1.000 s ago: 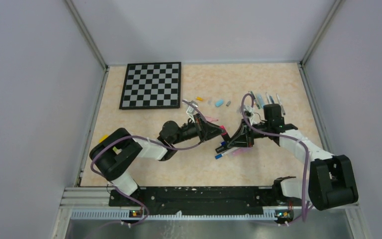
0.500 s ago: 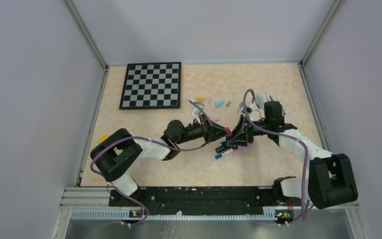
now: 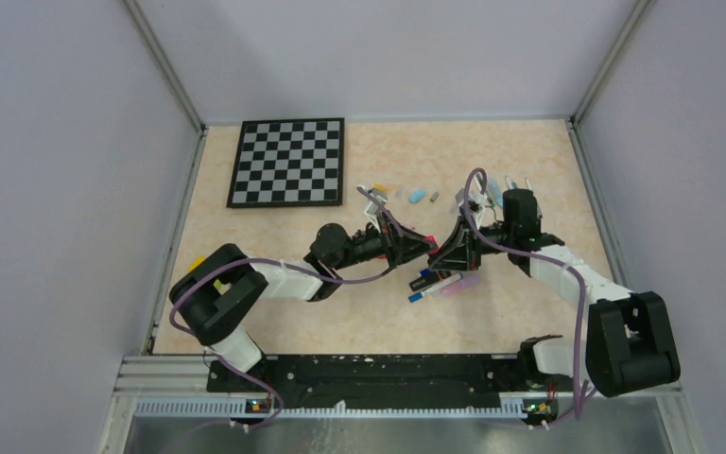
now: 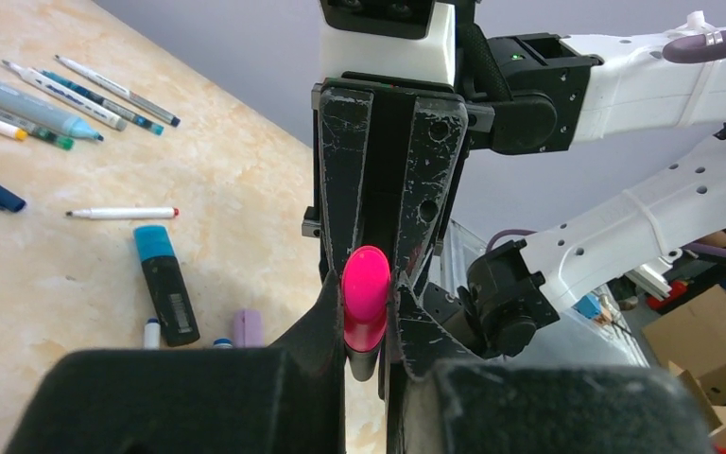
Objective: Open the pen caps
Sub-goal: Open the pen cap from the pen.
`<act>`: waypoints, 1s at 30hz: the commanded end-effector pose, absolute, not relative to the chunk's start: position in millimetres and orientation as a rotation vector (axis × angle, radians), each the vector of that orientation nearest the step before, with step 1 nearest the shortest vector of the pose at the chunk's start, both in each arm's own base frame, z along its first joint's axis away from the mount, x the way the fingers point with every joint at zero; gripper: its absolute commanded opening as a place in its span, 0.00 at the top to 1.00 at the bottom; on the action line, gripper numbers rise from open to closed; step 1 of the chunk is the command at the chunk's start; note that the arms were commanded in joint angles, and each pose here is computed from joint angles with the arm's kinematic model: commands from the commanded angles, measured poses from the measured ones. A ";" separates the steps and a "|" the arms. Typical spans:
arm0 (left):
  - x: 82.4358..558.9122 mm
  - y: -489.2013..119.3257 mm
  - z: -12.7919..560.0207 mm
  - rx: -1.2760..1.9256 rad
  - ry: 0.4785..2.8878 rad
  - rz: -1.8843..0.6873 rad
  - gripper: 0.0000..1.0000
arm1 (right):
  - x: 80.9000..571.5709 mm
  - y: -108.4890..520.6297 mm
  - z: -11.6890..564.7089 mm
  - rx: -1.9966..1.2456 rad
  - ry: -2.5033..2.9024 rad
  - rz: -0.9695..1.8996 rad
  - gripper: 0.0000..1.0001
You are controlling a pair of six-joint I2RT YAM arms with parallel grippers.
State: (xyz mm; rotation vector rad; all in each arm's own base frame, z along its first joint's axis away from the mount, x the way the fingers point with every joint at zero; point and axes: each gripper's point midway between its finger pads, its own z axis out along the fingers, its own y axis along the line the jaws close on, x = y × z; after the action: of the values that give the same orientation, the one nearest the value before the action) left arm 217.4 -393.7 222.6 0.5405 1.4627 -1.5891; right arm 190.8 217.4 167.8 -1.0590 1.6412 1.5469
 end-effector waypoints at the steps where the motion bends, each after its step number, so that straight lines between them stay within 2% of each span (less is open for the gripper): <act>1: 257.5 -356.3 330.4 0.438 1.108 -1.428 1.00 | 179.7 222.7 170.4 -1.119 1.586 1.600 1.00; 4: 280.8 -323.9 363.7 0.300 1.023 -1.306 1.00 | 175.8 227.7 167.3 -1.133 1.594 1.620 1.00; 9: 288.8 -286.4 404.3 0.184 0.896 -1.226 1.00 | 177.6 230.3 162.1 -1.122 1.633 1.637 1.00; 20: 284.3 -233.1 419.0 -0.019 0.807 -1.160 1.00 | 179.5 230.4 156.1 -1.130 1.652 1.613 1.00; 30: 299.4 -207.8 440.9 -0.043 0.760 -1.124 1.00 | 173.6 236.1 143.4 -1.182 1.696 1.605 1.00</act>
State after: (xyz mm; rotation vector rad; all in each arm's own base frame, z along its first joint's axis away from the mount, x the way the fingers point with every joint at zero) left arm 306.2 -272.7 344.3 0.1281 1.1274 -1.1844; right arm 193.9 237.2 151.2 -1.1690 1.6568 1.5112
